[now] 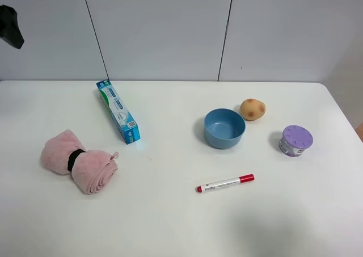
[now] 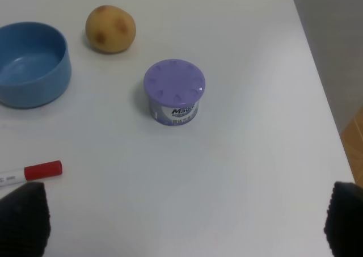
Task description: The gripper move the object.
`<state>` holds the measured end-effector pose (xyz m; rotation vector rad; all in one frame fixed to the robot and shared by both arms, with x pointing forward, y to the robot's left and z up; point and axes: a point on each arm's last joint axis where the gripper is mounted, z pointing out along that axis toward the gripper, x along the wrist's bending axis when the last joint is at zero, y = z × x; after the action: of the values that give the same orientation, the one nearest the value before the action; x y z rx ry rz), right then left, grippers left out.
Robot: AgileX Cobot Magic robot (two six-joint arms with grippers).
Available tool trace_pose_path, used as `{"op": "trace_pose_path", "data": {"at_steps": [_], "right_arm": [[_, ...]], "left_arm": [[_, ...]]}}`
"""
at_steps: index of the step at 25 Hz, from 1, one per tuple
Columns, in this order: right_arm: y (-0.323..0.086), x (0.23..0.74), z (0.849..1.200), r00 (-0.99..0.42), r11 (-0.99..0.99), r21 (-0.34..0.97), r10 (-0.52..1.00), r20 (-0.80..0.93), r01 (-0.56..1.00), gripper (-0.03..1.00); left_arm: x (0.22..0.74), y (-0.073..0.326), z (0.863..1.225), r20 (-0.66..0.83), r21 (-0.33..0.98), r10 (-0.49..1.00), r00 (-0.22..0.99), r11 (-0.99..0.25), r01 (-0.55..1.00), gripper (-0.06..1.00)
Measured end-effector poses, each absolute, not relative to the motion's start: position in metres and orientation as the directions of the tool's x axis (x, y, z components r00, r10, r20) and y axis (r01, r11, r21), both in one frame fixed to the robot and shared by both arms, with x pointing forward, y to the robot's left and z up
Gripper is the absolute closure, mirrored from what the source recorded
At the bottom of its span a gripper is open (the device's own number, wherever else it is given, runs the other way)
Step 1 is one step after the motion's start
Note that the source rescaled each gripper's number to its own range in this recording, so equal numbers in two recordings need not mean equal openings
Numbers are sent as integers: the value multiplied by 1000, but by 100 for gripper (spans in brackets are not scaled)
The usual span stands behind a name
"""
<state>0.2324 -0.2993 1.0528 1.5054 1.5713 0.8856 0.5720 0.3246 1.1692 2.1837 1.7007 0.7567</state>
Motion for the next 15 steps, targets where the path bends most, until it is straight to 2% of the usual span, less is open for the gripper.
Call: {"op": "trace_pose_path", "data": {"at_steps": [7,15], "right_arm": [[-299,232,1053,-3,59,885,998,-65,461,-3],[-299,232,1053,-3,59,885,998,-65,461,-3]], "left_arm": [[463,319,1181,233,642,967,106,-235,730,-5],[329,312,1141,147,792,989,-21,-105,601,-5]]}}
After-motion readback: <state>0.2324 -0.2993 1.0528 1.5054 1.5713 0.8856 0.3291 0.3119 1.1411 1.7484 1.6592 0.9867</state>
